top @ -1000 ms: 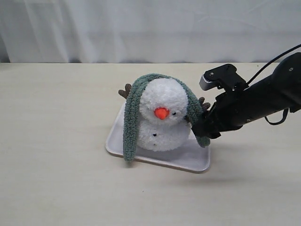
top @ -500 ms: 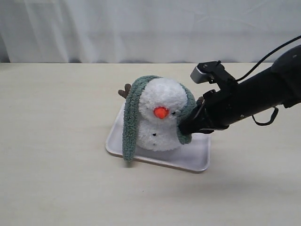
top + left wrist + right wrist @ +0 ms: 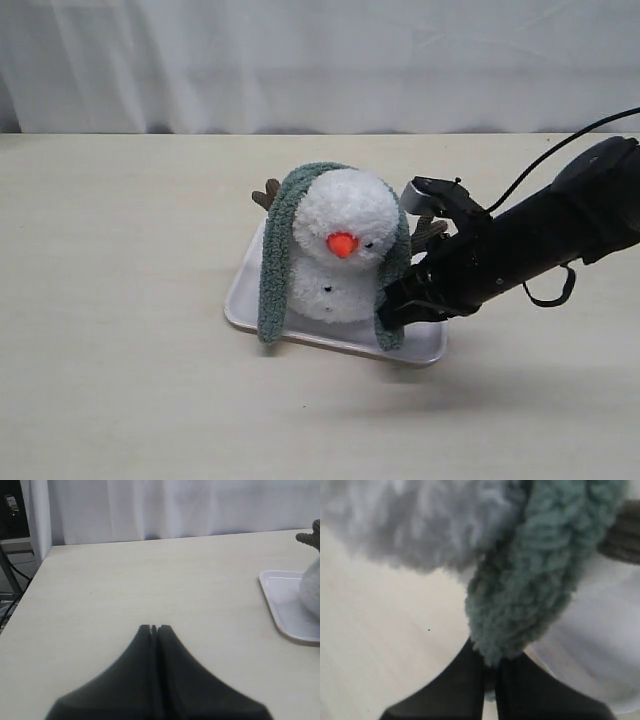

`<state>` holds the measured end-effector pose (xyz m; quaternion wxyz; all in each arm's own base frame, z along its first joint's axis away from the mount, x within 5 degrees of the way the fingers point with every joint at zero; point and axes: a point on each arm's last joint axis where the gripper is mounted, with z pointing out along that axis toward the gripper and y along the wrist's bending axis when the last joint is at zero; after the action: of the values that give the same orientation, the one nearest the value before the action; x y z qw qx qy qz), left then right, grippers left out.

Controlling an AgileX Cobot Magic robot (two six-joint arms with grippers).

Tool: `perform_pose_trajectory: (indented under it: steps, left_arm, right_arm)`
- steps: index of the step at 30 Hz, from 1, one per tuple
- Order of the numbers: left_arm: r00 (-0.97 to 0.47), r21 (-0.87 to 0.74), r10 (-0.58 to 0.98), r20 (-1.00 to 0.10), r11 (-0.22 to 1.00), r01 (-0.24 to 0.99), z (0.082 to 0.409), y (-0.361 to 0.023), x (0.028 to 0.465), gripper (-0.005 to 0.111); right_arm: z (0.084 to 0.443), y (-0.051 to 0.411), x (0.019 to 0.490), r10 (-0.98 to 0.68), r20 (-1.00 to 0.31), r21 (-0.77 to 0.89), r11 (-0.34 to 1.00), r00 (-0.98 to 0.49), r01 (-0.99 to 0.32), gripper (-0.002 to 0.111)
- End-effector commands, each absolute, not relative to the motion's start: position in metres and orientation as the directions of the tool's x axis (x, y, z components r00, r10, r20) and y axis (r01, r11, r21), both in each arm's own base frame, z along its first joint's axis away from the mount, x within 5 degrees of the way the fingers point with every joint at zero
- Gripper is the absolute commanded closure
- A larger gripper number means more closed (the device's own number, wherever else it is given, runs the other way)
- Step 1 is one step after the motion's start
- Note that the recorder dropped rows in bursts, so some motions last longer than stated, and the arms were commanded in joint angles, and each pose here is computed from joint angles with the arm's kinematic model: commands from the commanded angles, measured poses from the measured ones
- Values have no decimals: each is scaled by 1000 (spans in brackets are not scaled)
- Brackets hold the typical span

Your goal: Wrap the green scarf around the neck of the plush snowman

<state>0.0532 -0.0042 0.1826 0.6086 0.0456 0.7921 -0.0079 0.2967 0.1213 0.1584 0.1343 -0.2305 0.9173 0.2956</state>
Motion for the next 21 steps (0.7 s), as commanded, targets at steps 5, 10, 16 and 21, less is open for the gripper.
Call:
perform_pose_trajectory:
  steps: [5, 10, 16, 21]
  left_arm:
    - [-247, 42, 62, -967, 996, 84, 182, -4, 53, 107]
    - [-247, 42, 62, -967, 996, 84, 182, -4, 53, 107]
    - [-247, 42, 62, -967, 996, 84, 182, -4, 53, 107]
    - [-247, 42, 62, -967, 996, 84, 182, -4, 53, 107]
  right_arm:
    - [141, 119, 299, -355, -352, 472, 731, -866, -492, 90]
    - [135, 120, 299, -358, -334, 481, 731, -872, -484, 77]
    - [167, 111, 286, -450, -332, 403, 727, -829, -556, 77]
    - [185, 108, 272, -463, -268, 423, 731, -845, -535, 55]
